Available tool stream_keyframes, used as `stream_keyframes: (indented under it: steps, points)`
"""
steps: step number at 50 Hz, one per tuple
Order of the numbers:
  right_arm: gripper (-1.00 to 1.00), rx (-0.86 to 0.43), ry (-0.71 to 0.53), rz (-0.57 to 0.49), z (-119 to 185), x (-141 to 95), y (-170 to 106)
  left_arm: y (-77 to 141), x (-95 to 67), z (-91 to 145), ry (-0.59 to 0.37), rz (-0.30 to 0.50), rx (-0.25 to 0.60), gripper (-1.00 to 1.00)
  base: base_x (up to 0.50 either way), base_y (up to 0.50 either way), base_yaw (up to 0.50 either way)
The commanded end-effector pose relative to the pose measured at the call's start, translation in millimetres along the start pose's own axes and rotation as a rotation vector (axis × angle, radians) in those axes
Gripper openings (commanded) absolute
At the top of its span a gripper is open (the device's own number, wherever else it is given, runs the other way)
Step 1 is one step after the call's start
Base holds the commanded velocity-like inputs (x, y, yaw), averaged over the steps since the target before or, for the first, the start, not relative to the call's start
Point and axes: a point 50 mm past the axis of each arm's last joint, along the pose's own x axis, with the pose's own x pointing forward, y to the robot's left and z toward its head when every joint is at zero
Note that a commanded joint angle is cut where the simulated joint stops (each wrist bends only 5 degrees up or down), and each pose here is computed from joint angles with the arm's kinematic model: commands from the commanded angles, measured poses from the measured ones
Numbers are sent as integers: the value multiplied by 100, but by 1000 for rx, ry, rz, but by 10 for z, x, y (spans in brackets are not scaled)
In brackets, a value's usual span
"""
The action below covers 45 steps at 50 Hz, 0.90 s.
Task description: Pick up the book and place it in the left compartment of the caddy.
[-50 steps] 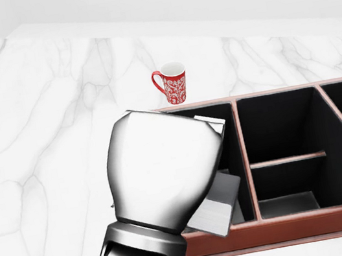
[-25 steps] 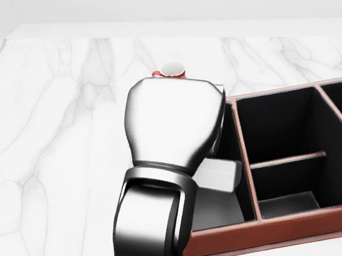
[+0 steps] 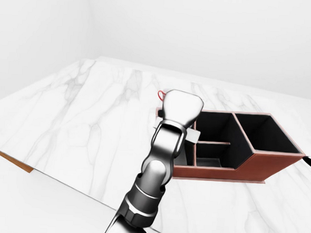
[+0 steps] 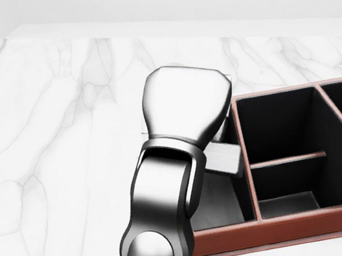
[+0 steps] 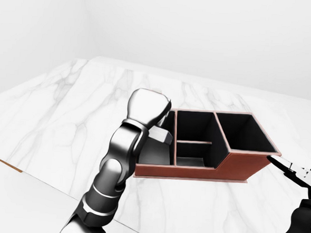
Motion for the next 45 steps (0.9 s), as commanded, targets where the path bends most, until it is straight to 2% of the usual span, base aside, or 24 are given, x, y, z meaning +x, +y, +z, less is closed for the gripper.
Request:
stream_keyframes:
  steps: [1, 9, 17, 19, 33, 45]
  points:
    - [100, -2, 7, 0, -19, 2, 1, -57, 80, 21, -12, -8, 23, -100, 0, 0, 0]
    - [100, -2, 19, 0, -48, 5, 1, -119, 129, 35, -15, -56, 51, -100, 0, 0, 0]
    - [100, -2, 23, -1, -57, 5, -2, -157, 172, 49, -27, -64, 40, -100, 0, 0, 0]
    - [100, -3, 19, -1, -47, 4, -1, -261, 220, 37, -32, -86, 38, -100, 0, 0, 0]
    - [100, -4, 13, 1, -33, 5, 3, -374, 259, 34, -46, -117, 45, -100, 0, 0, 0]
    - [100, -5, 26, 3, -65, 7, 9, -567, 278, -6, -45, -178, 53, -100, 0, 0, 0]
